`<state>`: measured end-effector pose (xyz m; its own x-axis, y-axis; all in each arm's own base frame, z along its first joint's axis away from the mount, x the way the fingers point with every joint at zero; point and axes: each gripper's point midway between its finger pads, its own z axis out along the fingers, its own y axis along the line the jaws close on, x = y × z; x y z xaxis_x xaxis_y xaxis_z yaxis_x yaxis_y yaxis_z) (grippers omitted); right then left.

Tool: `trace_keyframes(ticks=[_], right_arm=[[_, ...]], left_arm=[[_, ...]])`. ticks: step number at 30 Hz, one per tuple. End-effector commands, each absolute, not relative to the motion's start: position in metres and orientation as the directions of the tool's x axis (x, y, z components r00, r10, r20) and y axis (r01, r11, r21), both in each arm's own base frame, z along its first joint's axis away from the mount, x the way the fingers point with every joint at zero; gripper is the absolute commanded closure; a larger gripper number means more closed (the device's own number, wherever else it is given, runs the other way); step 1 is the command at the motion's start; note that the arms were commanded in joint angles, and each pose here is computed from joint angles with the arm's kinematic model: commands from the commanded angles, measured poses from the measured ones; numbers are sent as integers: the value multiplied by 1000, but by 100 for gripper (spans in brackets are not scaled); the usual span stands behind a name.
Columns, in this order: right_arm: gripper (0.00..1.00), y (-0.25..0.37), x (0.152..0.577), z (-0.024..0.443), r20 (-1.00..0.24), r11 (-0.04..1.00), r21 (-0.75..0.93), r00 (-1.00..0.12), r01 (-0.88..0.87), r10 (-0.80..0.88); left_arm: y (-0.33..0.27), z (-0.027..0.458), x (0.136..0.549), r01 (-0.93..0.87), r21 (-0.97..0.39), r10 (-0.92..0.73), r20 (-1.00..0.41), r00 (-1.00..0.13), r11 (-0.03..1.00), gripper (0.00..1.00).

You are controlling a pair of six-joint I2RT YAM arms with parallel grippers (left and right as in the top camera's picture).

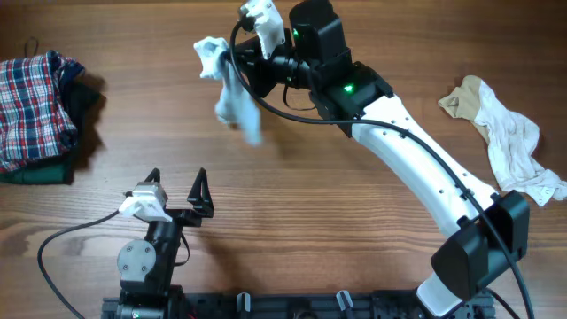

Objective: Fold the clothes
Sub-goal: 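Lift the striped pants with right gripper and carry them to table center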

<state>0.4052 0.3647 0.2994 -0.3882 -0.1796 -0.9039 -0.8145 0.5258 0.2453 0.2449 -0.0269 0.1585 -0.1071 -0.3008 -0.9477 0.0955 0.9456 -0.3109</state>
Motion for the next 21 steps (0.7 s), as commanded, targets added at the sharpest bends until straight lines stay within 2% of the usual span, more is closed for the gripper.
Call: trace_keyframes(ticks=[1,6,10,12,16,20,21], right_arm=[[96,359,403,284,-878,553,266,-435,-790,-198],[96,354,404,240,-813,601,311,-534,-736,-232],[95,368,398,258,-783,541,466,-611,-700,-117],[96,368,401,260,-775,553,485,-626,-678,-89],[96,344,423,241,-769,712,409,-636,-571,-68],[96,298,447,218,-768,896,247,-639,-370,-53],[96,291,450,215,-768,913,222,-638,-343,-53]], left_arm=[[-24,156,245,80,-305,-297,-949,-105,949,0],[-24,156,245,80,-305,-297,-949,-105,949,0],[-24,156,245,80,-305,-297,-949,-105,949,0],[-24,156,245,80,-305,-297,-949,-105,949,0],[-24,156,245,80,-305,-297,-949,-105,949,0],[-24,156,245,80,-305,-297,-949,-105,949,0],[-24,156,245,80,-305,-297,-949,-105,949,0]])
